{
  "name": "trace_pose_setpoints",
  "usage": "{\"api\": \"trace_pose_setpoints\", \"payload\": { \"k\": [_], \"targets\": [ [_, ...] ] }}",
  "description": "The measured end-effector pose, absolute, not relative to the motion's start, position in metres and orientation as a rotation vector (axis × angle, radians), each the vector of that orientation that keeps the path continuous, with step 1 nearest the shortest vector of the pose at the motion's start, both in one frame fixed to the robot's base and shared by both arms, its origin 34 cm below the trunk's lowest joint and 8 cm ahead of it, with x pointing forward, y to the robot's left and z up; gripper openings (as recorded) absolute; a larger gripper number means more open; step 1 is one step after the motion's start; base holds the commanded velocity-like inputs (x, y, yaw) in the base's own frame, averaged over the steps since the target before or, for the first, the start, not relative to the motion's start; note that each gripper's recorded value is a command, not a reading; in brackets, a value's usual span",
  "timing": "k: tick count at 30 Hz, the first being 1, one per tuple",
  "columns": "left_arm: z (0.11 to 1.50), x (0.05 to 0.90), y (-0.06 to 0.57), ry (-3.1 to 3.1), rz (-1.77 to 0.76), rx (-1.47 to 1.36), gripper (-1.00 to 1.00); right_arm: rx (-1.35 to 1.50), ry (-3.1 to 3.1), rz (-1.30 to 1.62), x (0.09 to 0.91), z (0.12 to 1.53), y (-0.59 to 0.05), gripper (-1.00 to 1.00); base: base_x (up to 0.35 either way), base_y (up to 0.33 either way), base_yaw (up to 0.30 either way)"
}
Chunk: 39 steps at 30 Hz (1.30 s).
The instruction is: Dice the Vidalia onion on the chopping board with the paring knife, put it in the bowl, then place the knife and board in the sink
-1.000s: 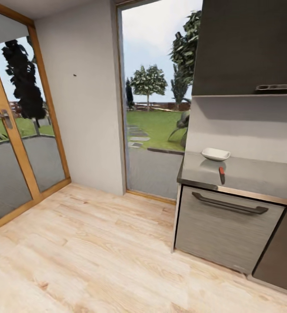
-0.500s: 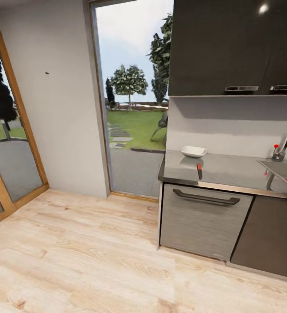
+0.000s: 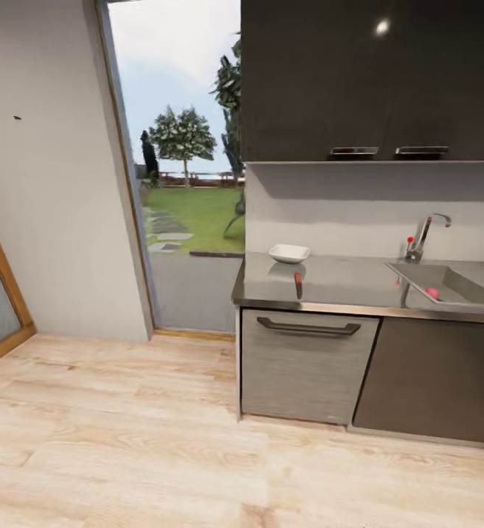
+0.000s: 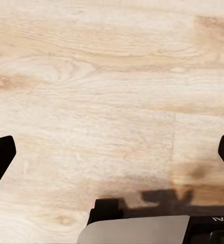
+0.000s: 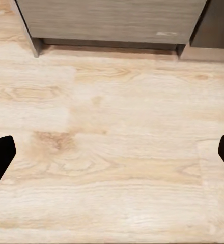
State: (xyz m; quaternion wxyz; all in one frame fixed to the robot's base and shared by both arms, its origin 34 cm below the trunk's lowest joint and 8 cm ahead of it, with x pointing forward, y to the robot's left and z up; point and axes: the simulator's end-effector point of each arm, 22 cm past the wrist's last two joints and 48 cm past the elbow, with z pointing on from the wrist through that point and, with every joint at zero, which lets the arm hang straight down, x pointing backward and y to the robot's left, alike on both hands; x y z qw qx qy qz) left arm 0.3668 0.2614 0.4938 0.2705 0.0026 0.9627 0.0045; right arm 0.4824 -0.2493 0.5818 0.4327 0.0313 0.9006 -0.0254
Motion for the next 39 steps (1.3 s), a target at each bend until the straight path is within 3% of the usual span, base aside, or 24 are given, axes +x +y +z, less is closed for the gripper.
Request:
{"api": "trace_pose_setpoints", "payload": {
  "k": [31, 39],
  "targets": [
    [0.4938, 0.3654, 0.2619, 2.578, 0.017, 0.008, 1.00, 0.078, 2.244, -0.063, 0.4826, 0.5821, -0.2493, 1.00, 0.187, -0.199, -0.290],
    [0.4940, 0.3661, 0.2621, 2.577, 0.017, 0.007, 1.00, 0.078, 2.244, -0.065, 0.4826, 0.5819, -0.2495, 1.00, 0.066, -0.070, -0.290]
  ]
}}
